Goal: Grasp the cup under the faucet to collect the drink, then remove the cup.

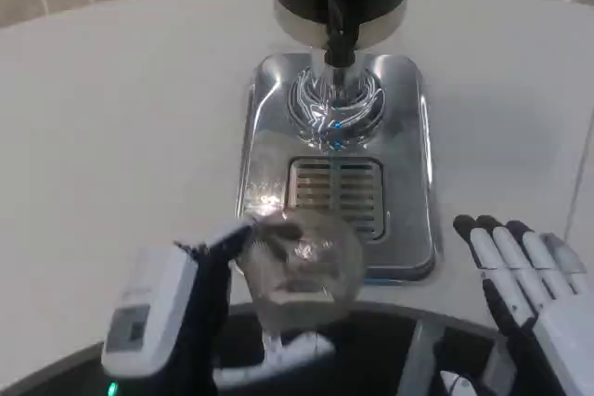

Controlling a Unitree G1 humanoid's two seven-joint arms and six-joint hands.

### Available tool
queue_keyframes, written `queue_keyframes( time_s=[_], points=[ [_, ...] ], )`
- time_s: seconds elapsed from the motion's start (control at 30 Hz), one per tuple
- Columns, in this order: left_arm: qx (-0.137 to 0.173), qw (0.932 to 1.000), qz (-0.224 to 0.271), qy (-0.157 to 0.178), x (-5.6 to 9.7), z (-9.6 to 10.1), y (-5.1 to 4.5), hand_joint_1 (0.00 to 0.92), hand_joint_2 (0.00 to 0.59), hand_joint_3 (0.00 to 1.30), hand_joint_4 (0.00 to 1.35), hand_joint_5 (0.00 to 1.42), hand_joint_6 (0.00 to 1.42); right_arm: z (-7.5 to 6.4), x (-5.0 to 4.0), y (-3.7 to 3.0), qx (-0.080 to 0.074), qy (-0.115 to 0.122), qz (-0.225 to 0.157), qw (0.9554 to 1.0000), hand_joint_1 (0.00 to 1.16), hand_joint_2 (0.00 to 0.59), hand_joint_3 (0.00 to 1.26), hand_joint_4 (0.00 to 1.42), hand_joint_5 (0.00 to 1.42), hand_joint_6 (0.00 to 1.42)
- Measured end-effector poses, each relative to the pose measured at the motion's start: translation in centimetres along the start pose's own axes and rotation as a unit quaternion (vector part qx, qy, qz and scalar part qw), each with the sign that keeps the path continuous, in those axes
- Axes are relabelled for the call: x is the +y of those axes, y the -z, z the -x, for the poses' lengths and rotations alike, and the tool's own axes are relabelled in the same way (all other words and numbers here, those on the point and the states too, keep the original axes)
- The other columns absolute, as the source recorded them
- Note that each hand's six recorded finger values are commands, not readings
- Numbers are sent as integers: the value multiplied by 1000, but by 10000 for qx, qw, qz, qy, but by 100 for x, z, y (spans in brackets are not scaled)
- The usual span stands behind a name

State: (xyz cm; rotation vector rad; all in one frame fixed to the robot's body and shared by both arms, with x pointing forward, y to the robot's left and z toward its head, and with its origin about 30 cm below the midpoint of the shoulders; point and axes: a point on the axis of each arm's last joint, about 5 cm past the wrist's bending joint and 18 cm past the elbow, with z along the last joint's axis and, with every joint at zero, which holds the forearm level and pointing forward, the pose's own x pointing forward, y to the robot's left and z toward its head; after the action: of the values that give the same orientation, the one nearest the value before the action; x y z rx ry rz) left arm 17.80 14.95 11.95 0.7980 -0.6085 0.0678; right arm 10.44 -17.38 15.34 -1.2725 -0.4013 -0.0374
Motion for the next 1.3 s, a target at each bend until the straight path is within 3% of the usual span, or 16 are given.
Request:
queue_keyframes(
  time_s=[0.17,0.33,0.6,0.87,1.03,1.3],
  points=[
    [143,9998,17,-132,-66,-257,107,705,66,1167,1290,1419,1424,0,-7,4,88,28,39,9999,355,512,0,0,0,0],
    [210,9996,45,-163,-141,-504,205,705,66,1167,1290,1419,1424,19,-2,-16,361,58,122,9993,362,517,0,0,0,0],
    [162,9996,144,-160,-286,-788,204,705,66,1161,1290,1419,1424,43,-48,-54,567,39,186,9982,371,520,0,0,0,0],
    [48,9998,69,173,-461,-1013,222,705,66,1159,1290,1419,1424,40,-91,-82,571,-52,201,9982,382,516,0,0,0,0],
    [21,9999,1,128,-491,-1170,244,705,66,1158,1290,1419,1424,49,-102,-65,628,-134,203,9977,389,514,0,0,0,0],
    [306,9995,23,-30,-455,-1326,324,705,79,1147,1259,1419,1424,52,-101,-65,638,-165,193,9976,400,515,0,0,0,0]
  ],
)
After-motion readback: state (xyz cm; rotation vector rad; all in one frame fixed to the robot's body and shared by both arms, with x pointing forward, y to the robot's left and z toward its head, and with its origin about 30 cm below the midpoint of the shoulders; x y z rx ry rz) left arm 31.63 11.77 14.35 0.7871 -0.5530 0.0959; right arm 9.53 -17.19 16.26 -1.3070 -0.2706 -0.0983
